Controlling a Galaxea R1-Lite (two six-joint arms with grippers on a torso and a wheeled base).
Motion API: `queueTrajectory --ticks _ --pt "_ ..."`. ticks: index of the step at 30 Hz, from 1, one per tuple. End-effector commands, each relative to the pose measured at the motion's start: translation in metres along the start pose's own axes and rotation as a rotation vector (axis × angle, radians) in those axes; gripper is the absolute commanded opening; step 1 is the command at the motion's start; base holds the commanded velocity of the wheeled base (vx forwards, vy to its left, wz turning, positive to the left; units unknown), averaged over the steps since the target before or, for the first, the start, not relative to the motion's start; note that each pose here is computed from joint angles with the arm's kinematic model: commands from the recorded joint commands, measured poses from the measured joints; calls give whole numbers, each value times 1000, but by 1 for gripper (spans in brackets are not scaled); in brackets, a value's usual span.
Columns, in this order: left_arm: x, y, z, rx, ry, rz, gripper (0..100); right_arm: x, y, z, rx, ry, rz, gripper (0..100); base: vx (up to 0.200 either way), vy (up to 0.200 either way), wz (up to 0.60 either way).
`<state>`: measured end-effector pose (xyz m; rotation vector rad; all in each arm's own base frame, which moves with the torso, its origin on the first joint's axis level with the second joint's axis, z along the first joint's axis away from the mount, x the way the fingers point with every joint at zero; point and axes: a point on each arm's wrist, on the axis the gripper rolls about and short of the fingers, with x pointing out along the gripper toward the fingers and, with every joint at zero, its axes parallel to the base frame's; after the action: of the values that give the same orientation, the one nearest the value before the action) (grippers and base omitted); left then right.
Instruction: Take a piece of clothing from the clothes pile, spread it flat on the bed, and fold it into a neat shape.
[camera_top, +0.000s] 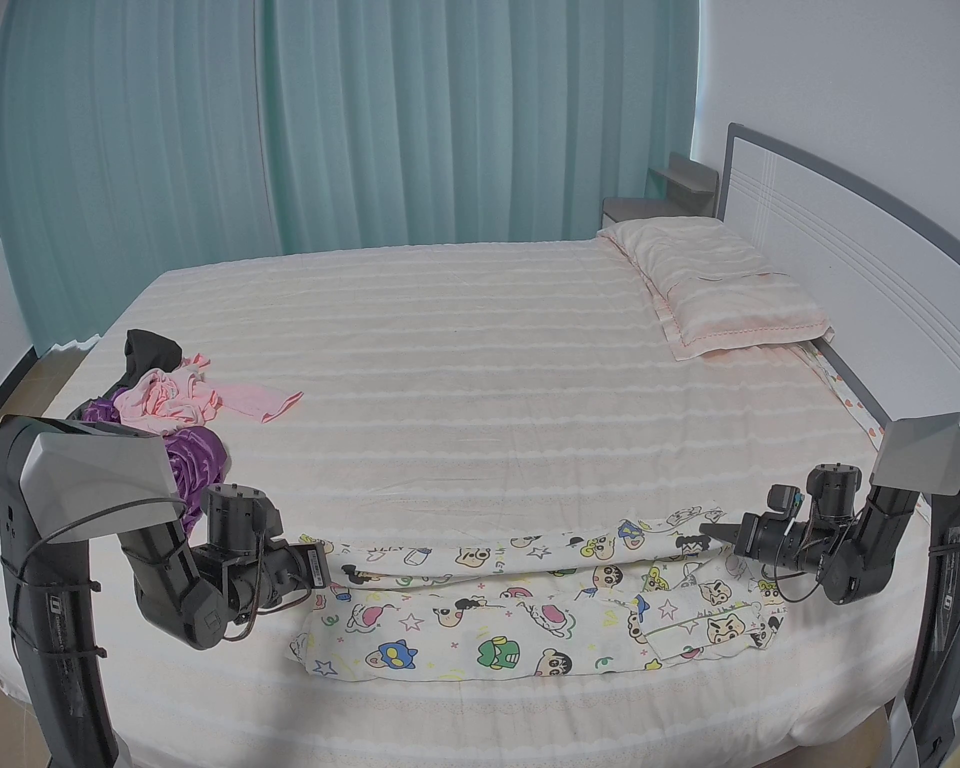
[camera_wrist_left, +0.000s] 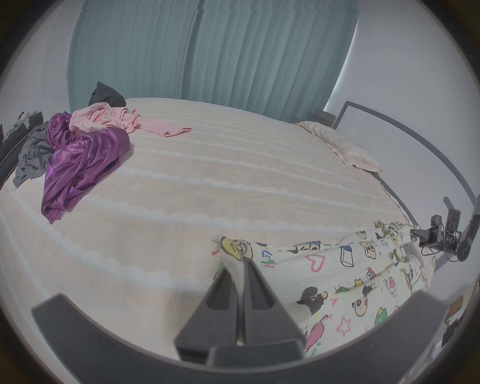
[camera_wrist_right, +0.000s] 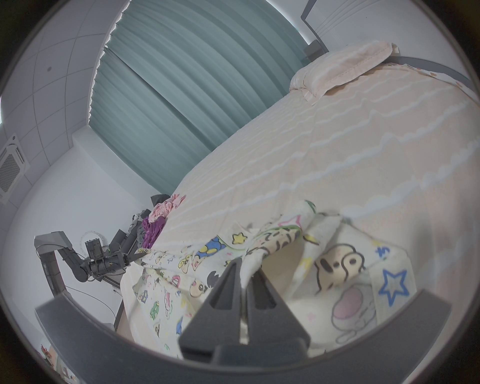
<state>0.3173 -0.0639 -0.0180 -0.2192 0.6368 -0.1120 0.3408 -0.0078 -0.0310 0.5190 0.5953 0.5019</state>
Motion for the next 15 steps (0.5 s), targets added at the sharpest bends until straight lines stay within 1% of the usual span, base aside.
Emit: queueTrajectory --ticks 1,5,7,15 --pt "0 4 -24 13 69 12 0 -8 -8 -15 19 39 -30 0 0 0 0" --pt "-1 5 -35 19 84 8 0 -14 -13 -22 28 54 -49 0 0 0 0" --pt "-3 3 -42 27 108 1 0 -18 -12 -27 38 77 -36 0 0 0 0" --pt "-11 2 -54 32 171 -35 0 -25 -10 -37 35 110 -39 0 0 0 0"
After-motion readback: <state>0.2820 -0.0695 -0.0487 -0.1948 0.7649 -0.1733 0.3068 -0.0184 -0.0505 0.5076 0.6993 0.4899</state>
